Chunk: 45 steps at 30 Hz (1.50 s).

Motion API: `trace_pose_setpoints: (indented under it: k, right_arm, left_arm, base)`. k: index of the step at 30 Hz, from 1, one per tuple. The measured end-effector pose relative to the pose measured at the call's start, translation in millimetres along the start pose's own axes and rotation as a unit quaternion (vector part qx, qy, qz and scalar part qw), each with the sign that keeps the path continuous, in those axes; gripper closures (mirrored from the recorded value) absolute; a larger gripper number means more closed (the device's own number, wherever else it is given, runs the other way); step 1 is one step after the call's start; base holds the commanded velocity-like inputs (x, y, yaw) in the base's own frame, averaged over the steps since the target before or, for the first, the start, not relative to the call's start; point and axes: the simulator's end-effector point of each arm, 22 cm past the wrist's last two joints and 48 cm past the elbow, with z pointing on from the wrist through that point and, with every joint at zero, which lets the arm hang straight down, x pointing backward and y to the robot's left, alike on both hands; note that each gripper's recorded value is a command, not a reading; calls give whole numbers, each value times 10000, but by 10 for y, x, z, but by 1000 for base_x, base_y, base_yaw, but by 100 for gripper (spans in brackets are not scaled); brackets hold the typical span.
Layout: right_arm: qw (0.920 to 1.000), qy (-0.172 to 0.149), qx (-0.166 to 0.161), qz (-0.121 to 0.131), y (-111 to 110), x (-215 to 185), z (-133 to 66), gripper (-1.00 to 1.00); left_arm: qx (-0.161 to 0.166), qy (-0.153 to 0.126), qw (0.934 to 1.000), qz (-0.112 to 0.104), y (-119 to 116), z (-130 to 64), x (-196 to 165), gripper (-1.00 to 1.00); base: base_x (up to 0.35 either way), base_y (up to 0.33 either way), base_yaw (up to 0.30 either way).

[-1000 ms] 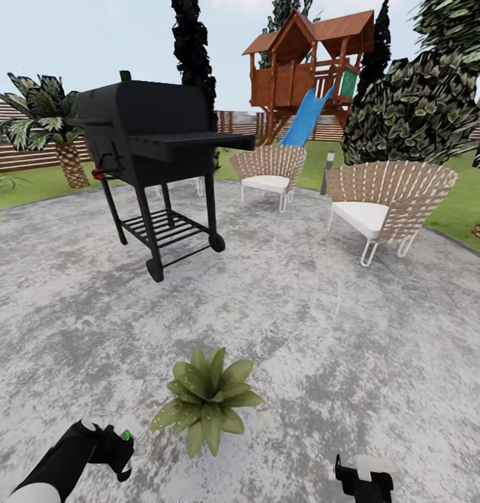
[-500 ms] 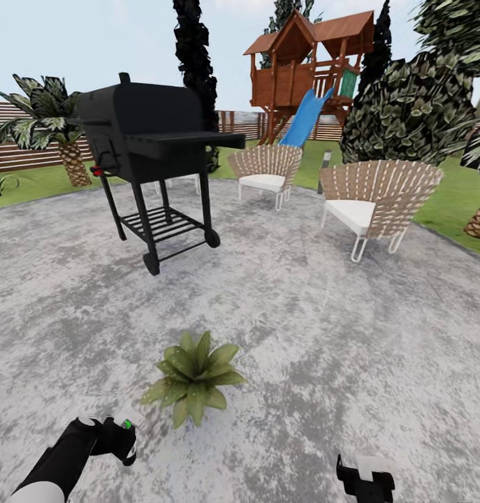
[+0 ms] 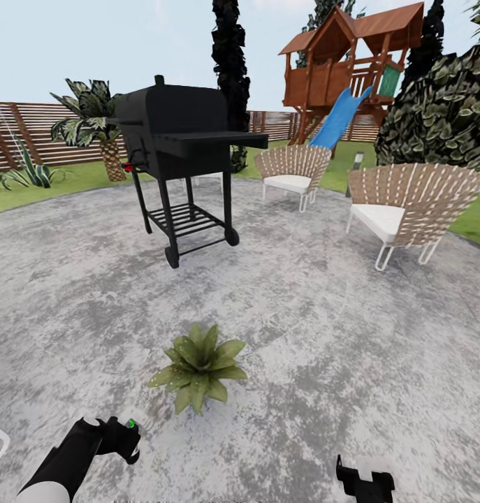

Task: Pick up the pesticide atomizer in the garden and spray insectifuge to fully cover both potted plants in the garden.

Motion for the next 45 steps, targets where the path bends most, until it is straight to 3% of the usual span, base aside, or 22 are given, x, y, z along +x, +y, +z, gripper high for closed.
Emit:
trace_pose_setpoints:
  k: [20, 24, 29, 33, 37, 45]
  right_arm:
    - [10000, -1, -4, 4, 7, -1, -4, -100]
    - [10000, 1, -6, 6, 11, 0, -4, -100]
    - [10000, 2, -6, 6, 11, 1, -3, -100]
    - [10000, 1, -2, 3, 3, 1, -2, -100]
    - [10000, 55, -5, -26, -12, 56, -15, -100]
    - [10000, 65, -15, -14, 10, 63, -23, -100]
  left_arm:
    - [102, 11, 9999, 40, -166, 45, -50, 100]
    - [116, 376, 9990, -196, -176, 41, 111, 100]
    - [125, 431, 9987, -245, -184, 39, 128, 100]
    - [149, 455, 9987, -195, -213, 49, 132, 100]
    - [149, 505, 9986, -13, -248, 59, 113, 100]
    - [117, 483, 9988, -5, -225, 52, 97, 100]
  base:
    - [103, -151, 77]
    - [110, -19, 263]
    - [10, -1, 269]
    - [1, 0, 83]
    - [0, 0, 6]
    - [0, -228, 4]
